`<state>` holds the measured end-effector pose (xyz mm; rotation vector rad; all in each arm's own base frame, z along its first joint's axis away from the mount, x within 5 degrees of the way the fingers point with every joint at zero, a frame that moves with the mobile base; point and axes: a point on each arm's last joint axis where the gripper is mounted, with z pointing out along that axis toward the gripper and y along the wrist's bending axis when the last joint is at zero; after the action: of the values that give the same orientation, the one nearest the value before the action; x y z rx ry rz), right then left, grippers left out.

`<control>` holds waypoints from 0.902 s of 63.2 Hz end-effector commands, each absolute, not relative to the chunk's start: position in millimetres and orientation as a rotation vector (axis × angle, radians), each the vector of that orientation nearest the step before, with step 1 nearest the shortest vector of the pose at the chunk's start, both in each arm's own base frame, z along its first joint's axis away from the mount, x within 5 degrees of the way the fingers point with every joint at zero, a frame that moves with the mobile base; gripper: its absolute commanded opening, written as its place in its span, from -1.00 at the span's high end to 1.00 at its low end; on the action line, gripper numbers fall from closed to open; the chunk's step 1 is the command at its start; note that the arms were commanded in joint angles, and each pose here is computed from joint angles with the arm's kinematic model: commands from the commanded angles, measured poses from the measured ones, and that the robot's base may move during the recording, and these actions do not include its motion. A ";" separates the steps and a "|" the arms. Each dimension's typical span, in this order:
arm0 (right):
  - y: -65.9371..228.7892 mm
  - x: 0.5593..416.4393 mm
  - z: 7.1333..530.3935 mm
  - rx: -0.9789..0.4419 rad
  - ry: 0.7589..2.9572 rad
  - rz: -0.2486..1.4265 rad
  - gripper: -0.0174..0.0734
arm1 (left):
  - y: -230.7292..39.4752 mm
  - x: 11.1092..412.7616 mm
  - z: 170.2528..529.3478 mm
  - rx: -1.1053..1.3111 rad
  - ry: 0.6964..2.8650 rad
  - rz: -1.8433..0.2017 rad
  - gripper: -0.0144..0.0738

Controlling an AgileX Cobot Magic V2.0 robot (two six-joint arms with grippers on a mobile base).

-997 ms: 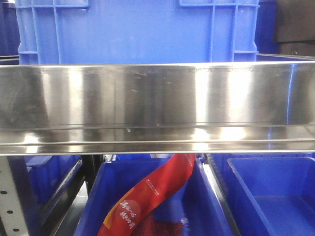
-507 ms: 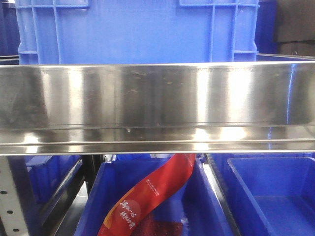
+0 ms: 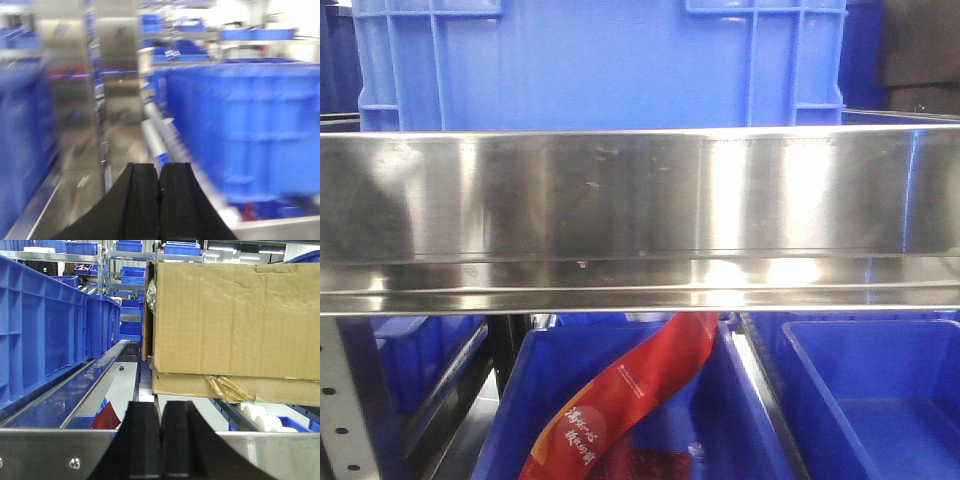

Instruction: Grab block from conveyor and place in blue bin

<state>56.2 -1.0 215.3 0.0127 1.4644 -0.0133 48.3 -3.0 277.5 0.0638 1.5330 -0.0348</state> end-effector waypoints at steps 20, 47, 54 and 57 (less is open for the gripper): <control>-1.2 55.8 216.2 0.008 1.450 -0.024 0.98 | 0.2 56.4 210.2 -0.094 1.515 -0.092 0.92; -1.2 55.8 216.2 0.008 1.450 -0.024 0.98 | -4.6 56.3 207.2 0.005 1.550 -0.125 0.92; -1.2 55.8 216.2 0.008 1.450 -0.024 0.98 | -4.6 56.3 207.2 0.005 1.550 -0.125 0.92; -1.2 55.8 216.2 0.008 1.450 -0.024 0.98 | -4.6 56.3 207.2 0.005 1.550 -0.125 0.92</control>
<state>56.3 -1.0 215.1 0.0131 1.4648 -0.0129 56.8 -4.4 205.3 -0.0023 1.5674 -0.1231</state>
